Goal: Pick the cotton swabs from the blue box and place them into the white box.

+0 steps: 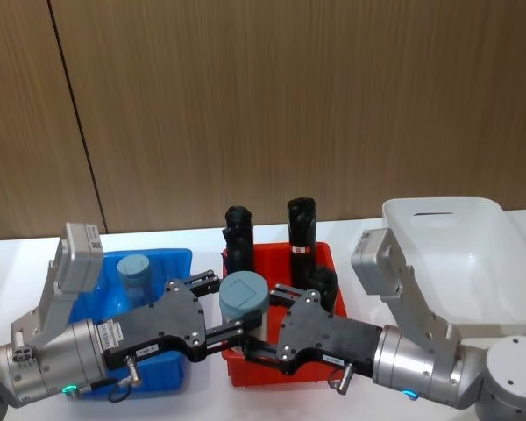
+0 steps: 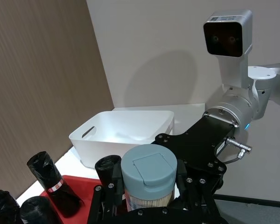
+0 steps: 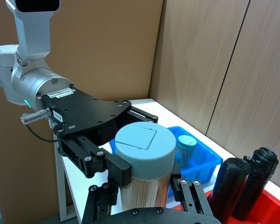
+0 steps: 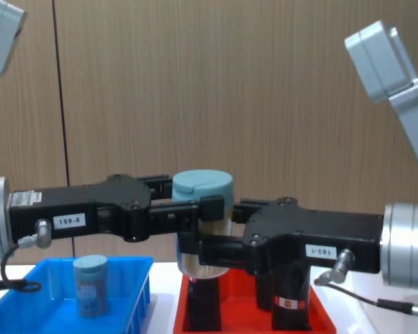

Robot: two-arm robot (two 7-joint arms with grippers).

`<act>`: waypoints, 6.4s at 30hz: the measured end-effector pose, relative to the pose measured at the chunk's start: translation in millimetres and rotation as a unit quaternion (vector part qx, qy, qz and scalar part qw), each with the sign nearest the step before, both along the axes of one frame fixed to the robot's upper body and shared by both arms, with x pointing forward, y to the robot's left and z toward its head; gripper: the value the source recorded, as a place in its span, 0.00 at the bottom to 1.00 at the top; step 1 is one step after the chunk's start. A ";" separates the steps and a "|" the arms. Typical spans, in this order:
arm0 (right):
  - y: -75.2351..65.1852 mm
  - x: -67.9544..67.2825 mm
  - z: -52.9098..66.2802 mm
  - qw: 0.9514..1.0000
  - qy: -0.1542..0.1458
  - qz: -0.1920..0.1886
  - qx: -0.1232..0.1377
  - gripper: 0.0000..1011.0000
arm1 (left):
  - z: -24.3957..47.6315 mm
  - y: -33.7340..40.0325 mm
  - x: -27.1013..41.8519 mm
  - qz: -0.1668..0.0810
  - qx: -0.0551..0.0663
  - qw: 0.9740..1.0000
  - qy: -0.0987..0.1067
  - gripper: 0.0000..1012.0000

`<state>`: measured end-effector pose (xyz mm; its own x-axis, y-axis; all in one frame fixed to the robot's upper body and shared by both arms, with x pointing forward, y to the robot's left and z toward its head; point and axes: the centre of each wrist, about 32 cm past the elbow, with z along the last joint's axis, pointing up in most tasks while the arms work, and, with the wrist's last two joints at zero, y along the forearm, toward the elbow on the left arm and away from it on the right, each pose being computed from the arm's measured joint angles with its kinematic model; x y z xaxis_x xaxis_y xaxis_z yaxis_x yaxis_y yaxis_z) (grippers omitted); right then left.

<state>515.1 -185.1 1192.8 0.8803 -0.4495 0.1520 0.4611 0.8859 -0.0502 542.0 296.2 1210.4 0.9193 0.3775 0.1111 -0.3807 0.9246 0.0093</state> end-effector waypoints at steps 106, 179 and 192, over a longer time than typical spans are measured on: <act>-118.7 1.9 2.8 0.980 0.042 -0.192 -0.037 0.64 | -0.3 0.2 0.0 0.001 0.002 1.000 0.001 0.99; -154.3 37.9 -20.0 0.943 0.097 -0.313 -0.055 0.99 | -1.3 -7.8 -3.0 0.029 0.004 1.000 -0.002 0.99; -117.0 8.3 -22.5 0.945 0.061 -0.321 -0.025 0.99 | -3.4 -25.8 -10.5 0.092 0.012 0.996 -0.012 0.99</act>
<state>523.4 -302.1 1170.4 0.4414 -0.8914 0.1024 0.8906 0.4214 -0.1709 531.5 270.4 1207.0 0.8316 0.5367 0.1430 -0.5445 0.8385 0.0195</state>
